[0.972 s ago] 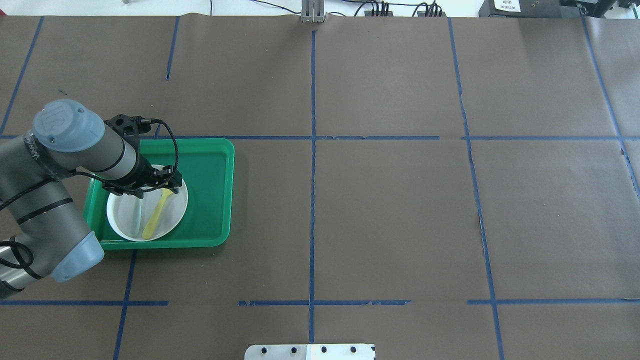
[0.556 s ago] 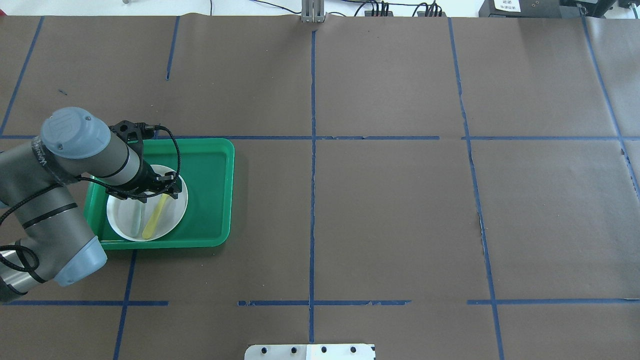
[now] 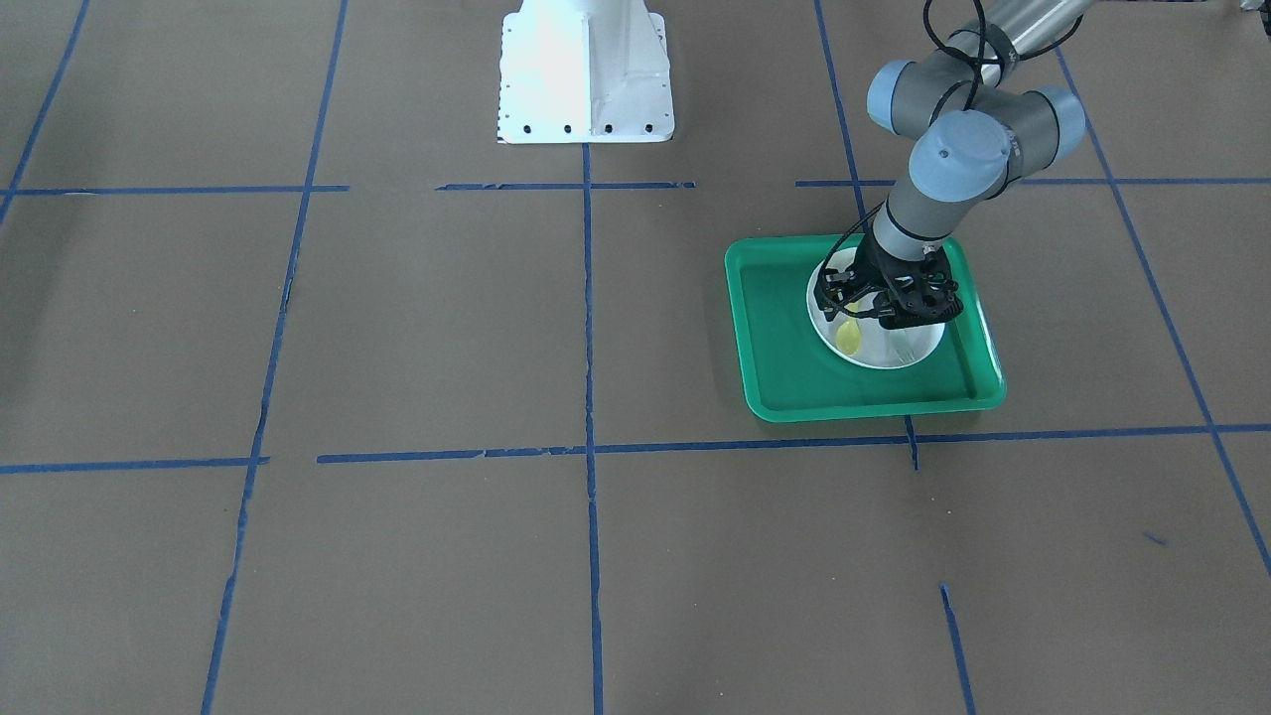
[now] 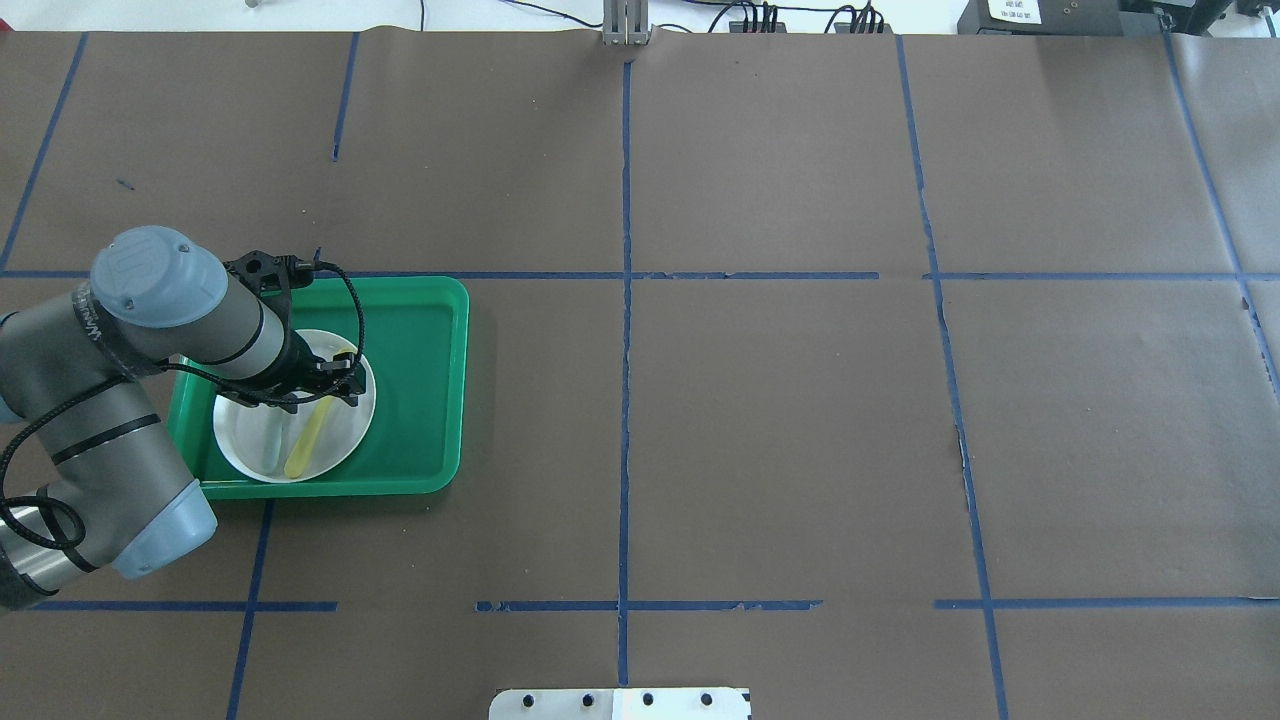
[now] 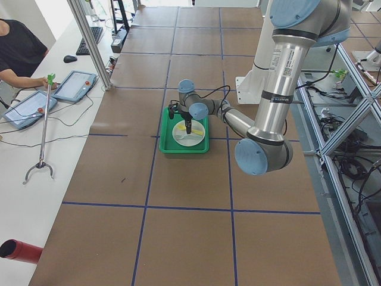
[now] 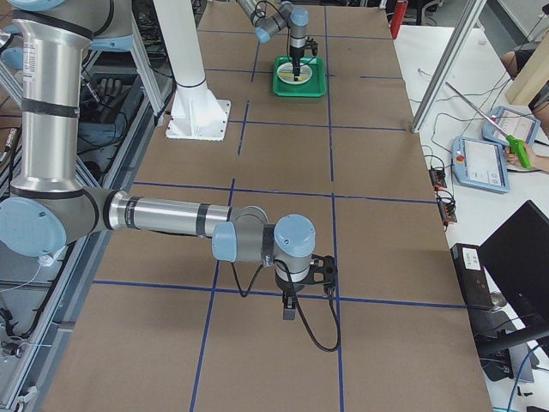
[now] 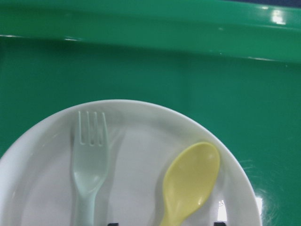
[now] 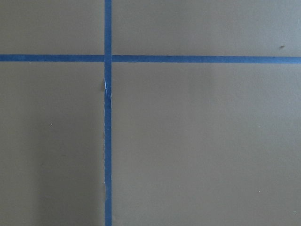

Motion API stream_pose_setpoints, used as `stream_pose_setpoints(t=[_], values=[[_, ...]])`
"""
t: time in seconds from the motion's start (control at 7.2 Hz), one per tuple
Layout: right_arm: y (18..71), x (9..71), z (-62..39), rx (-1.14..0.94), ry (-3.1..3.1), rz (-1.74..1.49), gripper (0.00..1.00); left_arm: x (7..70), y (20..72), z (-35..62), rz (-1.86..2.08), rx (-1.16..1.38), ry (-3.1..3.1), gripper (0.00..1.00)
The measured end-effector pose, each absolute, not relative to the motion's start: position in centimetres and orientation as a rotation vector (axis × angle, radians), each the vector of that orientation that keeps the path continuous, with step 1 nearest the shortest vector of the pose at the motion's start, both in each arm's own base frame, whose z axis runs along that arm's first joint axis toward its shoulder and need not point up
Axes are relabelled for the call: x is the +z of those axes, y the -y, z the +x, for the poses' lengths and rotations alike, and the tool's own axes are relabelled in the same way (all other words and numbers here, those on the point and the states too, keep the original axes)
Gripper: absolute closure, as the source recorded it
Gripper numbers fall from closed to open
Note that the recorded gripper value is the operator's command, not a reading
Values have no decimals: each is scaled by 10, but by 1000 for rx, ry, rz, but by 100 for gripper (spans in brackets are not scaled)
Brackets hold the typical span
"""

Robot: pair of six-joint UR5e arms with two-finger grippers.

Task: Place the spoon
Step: 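Lower the left gripper and close it on the yellow spoon handle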

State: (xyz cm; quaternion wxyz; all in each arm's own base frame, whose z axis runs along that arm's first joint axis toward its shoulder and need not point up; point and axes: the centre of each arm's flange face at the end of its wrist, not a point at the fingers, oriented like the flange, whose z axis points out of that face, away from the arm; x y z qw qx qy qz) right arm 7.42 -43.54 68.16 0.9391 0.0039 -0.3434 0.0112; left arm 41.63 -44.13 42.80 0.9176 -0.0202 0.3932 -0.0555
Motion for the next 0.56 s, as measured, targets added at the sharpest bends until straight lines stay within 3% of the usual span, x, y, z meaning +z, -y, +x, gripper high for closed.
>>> stream_pose_setpoints(t=[0.56], values=[[435, 682, 74, 22, 701, 8, 0, 424, 440, 416, -33, -106, -831, 47]])
